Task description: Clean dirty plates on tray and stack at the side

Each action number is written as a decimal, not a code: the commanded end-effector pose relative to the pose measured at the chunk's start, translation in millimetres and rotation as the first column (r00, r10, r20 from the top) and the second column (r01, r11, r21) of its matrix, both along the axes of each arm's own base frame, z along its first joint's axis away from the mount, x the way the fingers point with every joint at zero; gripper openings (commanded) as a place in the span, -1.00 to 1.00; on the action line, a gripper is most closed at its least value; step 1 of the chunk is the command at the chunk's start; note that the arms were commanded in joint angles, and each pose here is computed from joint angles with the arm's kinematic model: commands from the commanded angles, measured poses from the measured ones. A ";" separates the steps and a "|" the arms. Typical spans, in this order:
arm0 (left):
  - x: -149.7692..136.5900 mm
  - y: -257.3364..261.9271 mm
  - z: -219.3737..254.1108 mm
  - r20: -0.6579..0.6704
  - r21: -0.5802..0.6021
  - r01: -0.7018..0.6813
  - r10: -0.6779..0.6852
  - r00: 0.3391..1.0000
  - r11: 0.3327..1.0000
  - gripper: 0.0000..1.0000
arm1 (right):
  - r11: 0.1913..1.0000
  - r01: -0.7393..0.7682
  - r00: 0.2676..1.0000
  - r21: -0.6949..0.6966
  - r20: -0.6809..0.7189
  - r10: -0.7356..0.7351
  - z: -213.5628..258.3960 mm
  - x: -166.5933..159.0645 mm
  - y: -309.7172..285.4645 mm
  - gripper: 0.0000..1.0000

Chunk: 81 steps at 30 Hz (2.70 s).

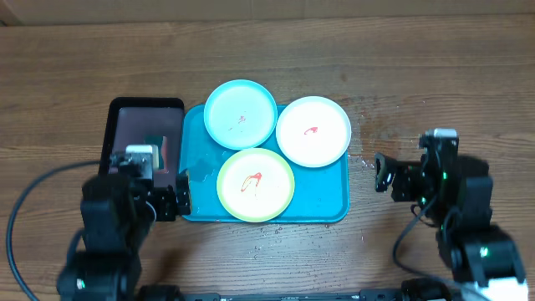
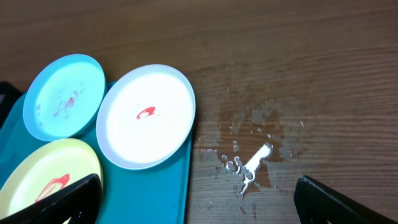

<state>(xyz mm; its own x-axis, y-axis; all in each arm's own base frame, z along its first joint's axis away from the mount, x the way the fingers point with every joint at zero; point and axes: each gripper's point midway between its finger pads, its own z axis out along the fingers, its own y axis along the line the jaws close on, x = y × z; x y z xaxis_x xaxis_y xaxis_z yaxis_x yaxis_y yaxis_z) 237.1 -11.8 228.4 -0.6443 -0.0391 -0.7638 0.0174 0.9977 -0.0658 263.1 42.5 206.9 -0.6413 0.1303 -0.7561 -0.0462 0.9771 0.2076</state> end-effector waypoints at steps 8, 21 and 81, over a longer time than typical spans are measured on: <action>11.7 -16.1 6.0 -0.139 -0.070 0.051 -0.060 0.988 0.996 1.00 | 0.987 -0.123 0.992 0.102 0.021 0.122 28.5 36.0 29.7 1.00; 76.8 44.9 3.2 -0.117 0.052 -0.235 0.239 0.964 0.971 1.00 | 0.952 -0.269 0.936 0.146 -0.193 0.294 -20.5 54.8 85.8 1.00; 132.9 82.3 -203.5 -0.581 0.200 -0.211 0.289 0.761 0.957 -0.92 | 0.939 -0.323 0.900 0.121 -0.266 0.344 -52.2 56.3 116.5 1.00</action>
